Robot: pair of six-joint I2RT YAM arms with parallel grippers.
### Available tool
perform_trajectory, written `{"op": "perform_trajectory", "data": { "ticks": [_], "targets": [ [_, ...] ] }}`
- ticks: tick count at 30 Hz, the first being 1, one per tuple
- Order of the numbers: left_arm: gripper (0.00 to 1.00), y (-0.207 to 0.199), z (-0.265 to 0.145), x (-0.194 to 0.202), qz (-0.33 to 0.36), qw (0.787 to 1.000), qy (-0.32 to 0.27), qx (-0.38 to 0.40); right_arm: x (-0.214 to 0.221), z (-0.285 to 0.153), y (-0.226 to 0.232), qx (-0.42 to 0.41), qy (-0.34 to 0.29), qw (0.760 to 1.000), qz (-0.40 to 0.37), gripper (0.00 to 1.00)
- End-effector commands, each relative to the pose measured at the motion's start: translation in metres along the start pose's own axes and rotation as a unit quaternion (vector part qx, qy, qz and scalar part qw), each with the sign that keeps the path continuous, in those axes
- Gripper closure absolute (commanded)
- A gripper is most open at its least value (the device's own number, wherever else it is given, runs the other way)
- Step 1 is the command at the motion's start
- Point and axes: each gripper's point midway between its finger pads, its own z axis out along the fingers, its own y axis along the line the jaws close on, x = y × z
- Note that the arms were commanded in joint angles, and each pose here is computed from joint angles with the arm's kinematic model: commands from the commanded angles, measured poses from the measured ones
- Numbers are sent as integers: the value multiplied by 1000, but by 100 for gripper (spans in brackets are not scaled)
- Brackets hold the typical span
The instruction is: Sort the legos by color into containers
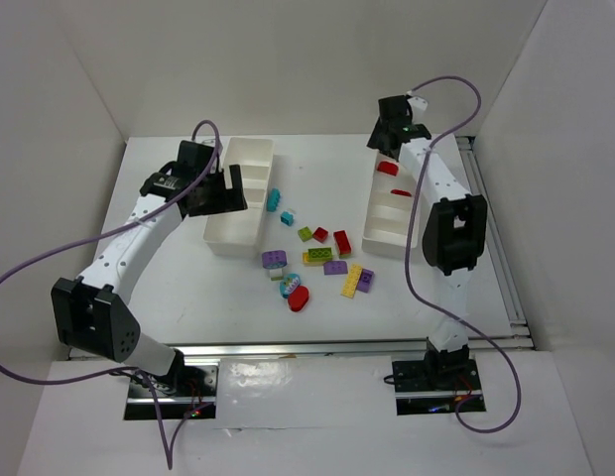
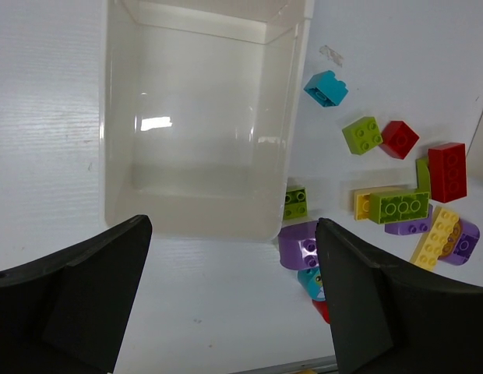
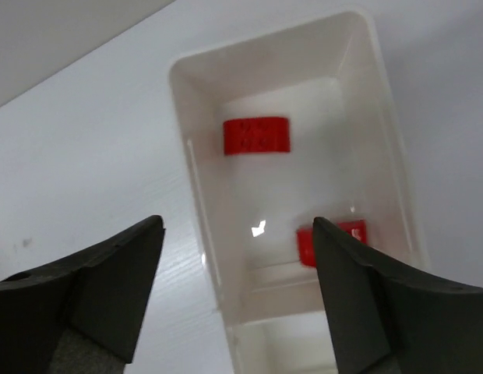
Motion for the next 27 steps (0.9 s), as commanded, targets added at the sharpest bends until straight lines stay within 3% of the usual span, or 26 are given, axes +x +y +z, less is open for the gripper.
{"op": "perform_trajectory", "data": {
  "ticks": [1,3,5,10,12,16,27],
  "targets": [
    [3,-3,-4,-13,9,1000,-16,0,-17,-89,52,-78,-55,995,-28,19],
    [3,-2,-6,-14,9,1000,-18,-5,9,-109,68,-106,-35,992,-50,35],
    [3,-1,-3,-13,14,1000,-14,-7,61,-134,87,-147,11,985,-86,43],
    [3,-4,2,-12,22,1000,-9,-6,180,-160,93,-187,139,964,-130,47],
    [3,-5,-1,-14,22,1000,-10,-5,207,-170,100,-204,162,956,-138,47],
    [3,-5,1,-10,22,1000,-4,-3,243,-172,97,-204,202,945,-158,37],
    [3,-3,1,-5,22,1000,0,-4,270,-126,88,-140,237,944,-180,37]
  ]
}}
